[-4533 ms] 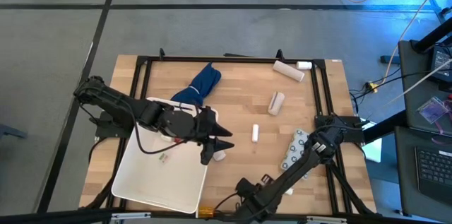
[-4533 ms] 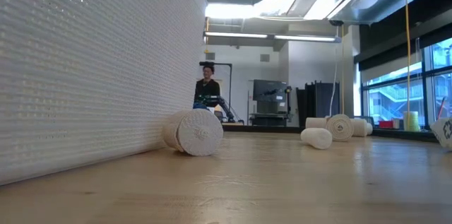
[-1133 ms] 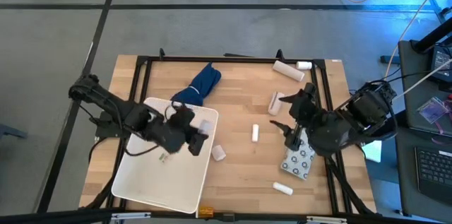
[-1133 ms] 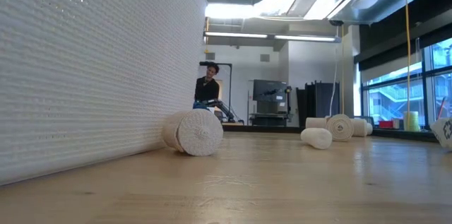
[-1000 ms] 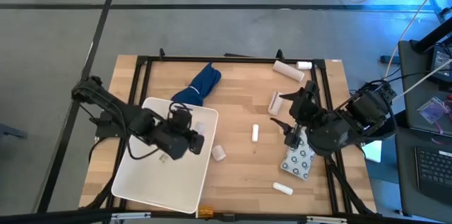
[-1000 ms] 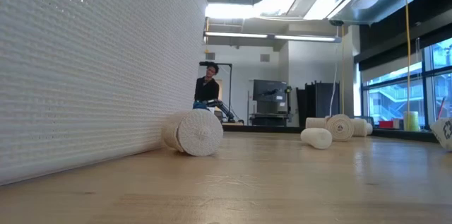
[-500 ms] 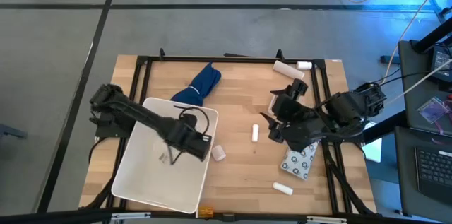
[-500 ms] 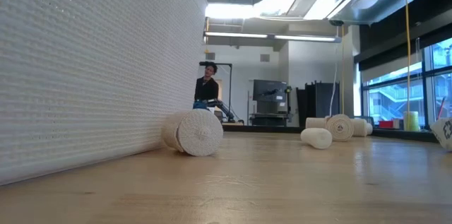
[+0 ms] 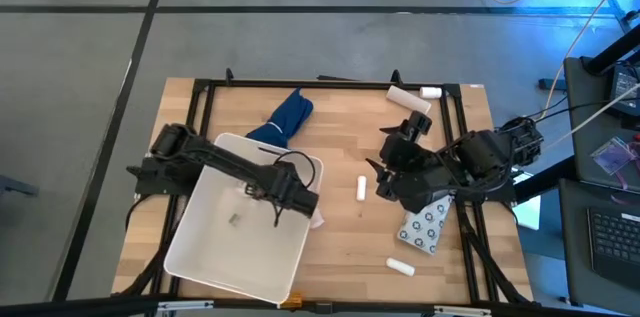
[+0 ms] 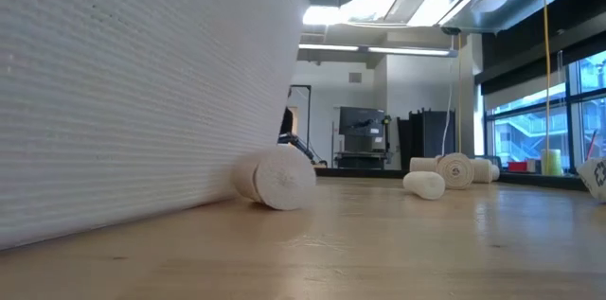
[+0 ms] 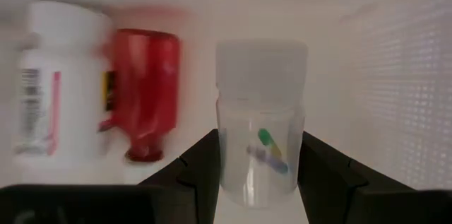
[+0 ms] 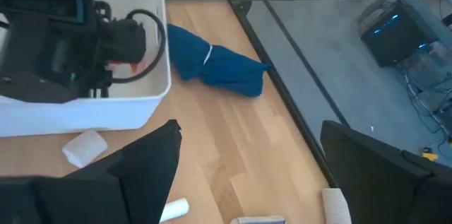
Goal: Pick & place medical supplies in basket/bin
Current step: Put the transparent medicine bottle into the white bin, then adjust the white bin, then put the orange medicine bottle into the white bin
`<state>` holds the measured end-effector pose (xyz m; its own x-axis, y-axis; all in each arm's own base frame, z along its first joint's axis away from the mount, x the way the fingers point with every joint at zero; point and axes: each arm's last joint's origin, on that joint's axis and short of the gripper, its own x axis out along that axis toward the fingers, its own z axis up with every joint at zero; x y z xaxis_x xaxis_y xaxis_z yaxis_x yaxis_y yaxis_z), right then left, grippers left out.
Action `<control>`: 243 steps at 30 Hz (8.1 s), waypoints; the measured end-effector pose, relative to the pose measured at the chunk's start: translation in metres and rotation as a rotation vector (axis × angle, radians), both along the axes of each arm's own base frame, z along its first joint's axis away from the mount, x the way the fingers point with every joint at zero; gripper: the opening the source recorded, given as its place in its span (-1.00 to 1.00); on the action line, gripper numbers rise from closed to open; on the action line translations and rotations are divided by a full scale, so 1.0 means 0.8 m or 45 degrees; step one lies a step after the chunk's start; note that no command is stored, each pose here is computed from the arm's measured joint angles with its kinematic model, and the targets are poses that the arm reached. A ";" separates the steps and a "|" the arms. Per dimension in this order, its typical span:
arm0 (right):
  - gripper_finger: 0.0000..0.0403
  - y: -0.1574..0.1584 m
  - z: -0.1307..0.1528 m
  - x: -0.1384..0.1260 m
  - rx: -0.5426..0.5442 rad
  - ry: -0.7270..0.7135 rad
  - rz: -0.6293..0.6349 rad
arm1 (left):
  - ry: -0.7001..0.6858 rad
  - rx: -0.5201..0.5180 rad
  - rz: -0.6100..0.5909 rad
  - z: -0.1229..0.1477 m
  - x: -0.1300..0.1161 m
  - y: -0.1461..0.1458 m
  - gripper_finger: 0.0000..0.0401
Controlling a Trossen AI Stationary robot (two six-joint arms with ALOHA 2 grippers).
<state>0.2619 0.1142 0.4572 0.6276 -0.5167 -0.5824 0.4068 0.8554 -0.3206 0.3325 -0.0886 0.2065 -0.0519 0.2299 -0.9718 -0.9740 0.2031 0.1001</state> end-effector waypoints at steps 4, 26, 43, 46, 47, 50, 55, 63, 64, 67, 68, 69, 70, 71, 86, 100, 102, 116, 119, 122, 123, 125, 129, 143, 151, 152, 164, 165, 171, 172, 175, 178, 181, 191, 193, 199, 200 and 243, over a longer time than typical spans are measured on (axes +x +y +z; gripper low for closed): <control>0.68 0.000 0.000 0.000 0.014 0.007 0.008 | 0.073 0.017 -0.021 -0.020 0.001 0.003 -0.28; 0.68 0.000 0.000 0.000 0.013 0.007 0.007 | 0.059 0.090 -0.056 -0.007 -0.002 0.005 -0.27; 0.68 0.001 0.000 0.000 0.033 0.012 0.019 | 0.088 0.048 -0.089 -0.007 -0.004 0.004 0.06; 0.68 0.001 0.000 0.000 0.033 0.012 0.018 | 0.109 0.052 -0.104 -0.007 -0.005 0.005 0.08; 0.68 0.001 0.000 0.000 0.032 0.012 0.018 | 0.119 0.056 -0.103 -0.006 -0.006 0.005 0.09; 0.68 0.001 0.000 0.000 0.032 0.013 0.019 | 0.168 0.069 -0.105 -0.005 -0.011 0.007 0.08; 0.68 0.001 0.000 0.000 0.031 0.014 0.020 | 0.309 0.126 -0.050 0.000 -0.025 0.011 0.07; 0.68 0.001 -0.001 0.000 0.049 0.010 0.016 | 0.269 0.189 -0.013 0.030 -0.045 0.007 0.07; 0.68 0.001 -0.001 0.000 0.063 0.002 0.007 | 0.231 0.216 -0.004 0.038 -0.049 0.006 0.07; 0.68 0.002 -0.001 0.000 0.124 0.005 0.008 | 0.115 0.291 0.040 0.063 -0.063 0.008 0.07; 0.68 0.003 -0.002 0.000 0.141 0.010 0.012 | 0.075 0.303 0.044 0.071 -0.067 0.009 0.07; 0.68 0.004 -0.002 0.000 0.152 0.009 0.013 | 0.044 0.312 0.045 0.078 -0.071 0.011 0.07; 0.68 0.004 -0.002 0.000 0.161 0.003 0.006 | 0.011 0.322 0.045 0.085 -0.075 0.013 0.07; 0.68 0.004 -0.002 0.000 0.166 0.000 0.002 | -0.017 0.335 0.045 0.091 -0.078 0.015 0.07; 0.68 0.007 -0.005 0.003 0.248 -0.025 -0.035 | -0.004 0.363 -0.006 0.094 -0.092 0.029 0.07; 0.68 0.012 -0.010 0.008 0.255 -0.007 -0.033 | 0.121 0.382 0.189 0.065 -0.122 0.067 0.07; 0.68 0.014 -0.014 0.012 0.248 0.004 -0.034 | 0.120 0.388 0.220 0.066 -0.128 0.074 0.07; 0.68 0.021 -0.025 0.023 0.241 0.061 -0.018 | -0.058 0.490 0.427 0.091 -0.176 0.119 0.07; 0.68 0.023 -0.025 0.022 0.244 0.065 -0.012 | -0.068 0.494 0.451 0.091 -0.189 0.125 0.07; 0.68 0.023 -0.025 0.022 0.244 0.066 -0.010 | -0.078 0.502 0.462 0.091 -0.199 0.130 0.07; 0.68 0.023 -0.025 0.022 0.242 0.067 -0.008 | -0.082 0.502 0.474 0.092 -0.204 0.132 0.07; 0.68 0.023 -0.025 0.022 0.238 0.070 -0.004 | -0.094 0.507 0.500 0.092 -0.212 0.135 0.07; 0.68 0.023 -0.025 0.022 0.230 0.075 0.004 | -0.144 0.542 0.531 0.098 -0.225 0.141 0.07; 0.68 0.026 -0.023 0.026 0.294 0.007 -0.010 | -0.627 0.841 0.131 0.231 -0.236 0.133 0.07; 0.68 0.055 -0.034 0.044 0.374 -0.030 0.076 | -1.215 0.852 -0.708 0.311 -0.191 0.078 0.07; 0.68 0.061 -0.038 0.047 0.374 -0.027 0.086 | -1.306 0.847 -0.796 0.319 -0.186 0.070 0.07; 0.68 0.144 -0.088 0.084 0.423 -0.082 0.223 | -1.948 0.505 -1.439 0.340 -0.143 -0.023 0.07; 0.68 0.149 -0.092 0.086 0.429 -0.088 0.232 | -1.969 0.476 -1.471 0.338 -0.139 -0.029 0.07; 0.68 0.176 -0.113 0.091 0.468 -0.088 0.227 | -2.126 0.320 -1.645 0.328 -0.113 -0.069 0.07; 0.68 0.179 -0.117 0.091 0.474 -0.085 0.223 | -2.149 0.300 -1.682 0.325 -0.109 -0.077 0.07; 0.68 0.190 -0.128 0.091 0.462 -0.058 0.231 | -2.181 0.255 -1.767 0.312 -0.095 -0.102 0.07; 0.68 0.199 -0.133 0.086 0.458 -0.042 0.245 | -2.155 0.196 -1.809 0.294 -0.084 -0.130 0.07; 0.68 0.205 -0.135 0.080 0.447 -0.019 0.259 | -2.081 0.193 -1.801 0.271 -0.075 -0.160 0.07; 0.68 0.220 -0.142 0.044 0.493 0.120 0.208 | -1.592 0.207 -1.649 0.224 -0.072 -0.252 -0.03; 0.68 0.222 -0.144 0.038 0.478 0.145 0.208 | -1.487 0.213 -1.640 0.214 -0.071 -0.271 -0.06; 0.68 0.224 -0.146 0.027 0.437 0.198 0.201 | -1.241 0.026 -1.491 0.171 -0.058 -0.311 -0.10; 0.68 0.223 -0.146 0.026 0.430 0.204 0.202 | -1.210 -0.013 -1.464 0.161 -0.055 -0.316 -0.10; 0.68 0.220 -0.147 0.025 0.424 0.216 0.168 | -0.388 -0.353 -1.298 0.041 -0.029 -0.295 0.00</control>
<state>0.2818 0.2904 0.3397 0.5562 -0.2035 -0.8057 0.2513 0.9654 -0.0703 0.3089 -0.3247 0.2396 0.2896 -0.1998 -0.9361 -0.3125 0.9046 -0.2897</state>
